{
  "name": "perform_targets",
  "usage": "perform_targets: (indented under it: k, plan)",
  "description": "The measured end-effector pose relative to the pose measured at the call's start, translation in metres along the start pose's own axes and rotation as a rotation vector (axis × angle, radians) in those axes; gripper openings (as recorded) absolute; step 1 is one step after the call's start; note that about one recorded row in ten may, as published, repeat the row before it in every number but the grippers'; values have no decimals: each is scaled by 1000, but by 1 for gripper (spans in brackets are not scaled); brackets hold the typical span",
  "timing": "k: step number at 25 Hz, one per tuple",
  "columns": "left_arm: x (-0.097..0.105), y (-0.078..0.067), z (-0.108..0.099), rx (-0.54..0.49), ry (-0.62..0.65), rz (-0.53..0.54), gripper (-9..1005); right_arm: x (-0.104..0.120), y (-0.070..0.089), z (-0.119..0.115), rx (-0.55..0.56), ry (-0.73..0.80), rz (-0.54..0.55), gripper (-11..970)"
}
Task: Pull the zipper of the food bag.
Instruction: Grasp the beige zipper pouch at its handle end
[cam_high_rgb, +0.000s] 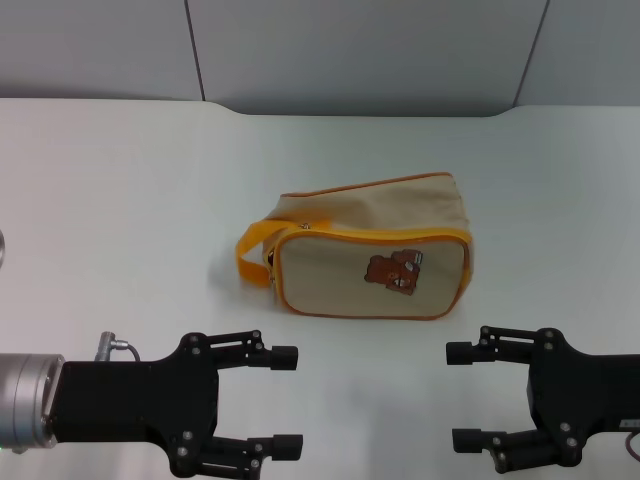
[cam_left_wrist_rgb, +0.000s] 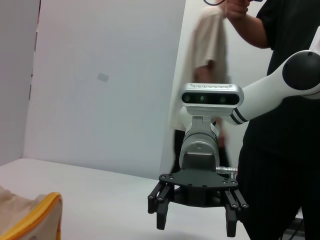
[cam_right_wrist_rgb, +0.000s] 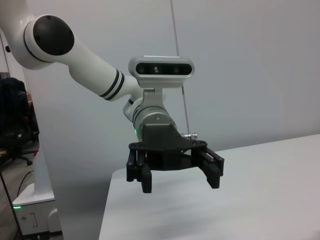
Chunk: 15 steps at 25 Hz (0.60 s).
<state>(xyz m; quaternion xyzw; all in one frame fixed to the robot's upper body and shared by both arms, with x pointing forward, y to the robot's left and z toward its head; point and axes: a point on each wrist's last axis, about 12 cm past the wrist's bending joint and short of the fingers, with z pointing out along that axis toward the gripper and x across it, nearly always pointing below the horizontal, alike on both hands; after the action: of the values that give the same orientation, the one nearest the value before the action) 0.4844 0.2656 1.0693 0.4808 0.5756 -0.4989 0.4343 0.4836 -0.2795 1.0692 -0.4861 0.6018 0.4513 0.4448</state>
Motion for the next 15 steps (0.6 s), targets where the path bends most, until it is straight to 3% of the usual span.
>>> perform_targets:
  k: [15]
  plan:
    - [-1, 1, 1, 1, 1, 9, 814, -2, -2, 1, -5, 0, -8, 817]
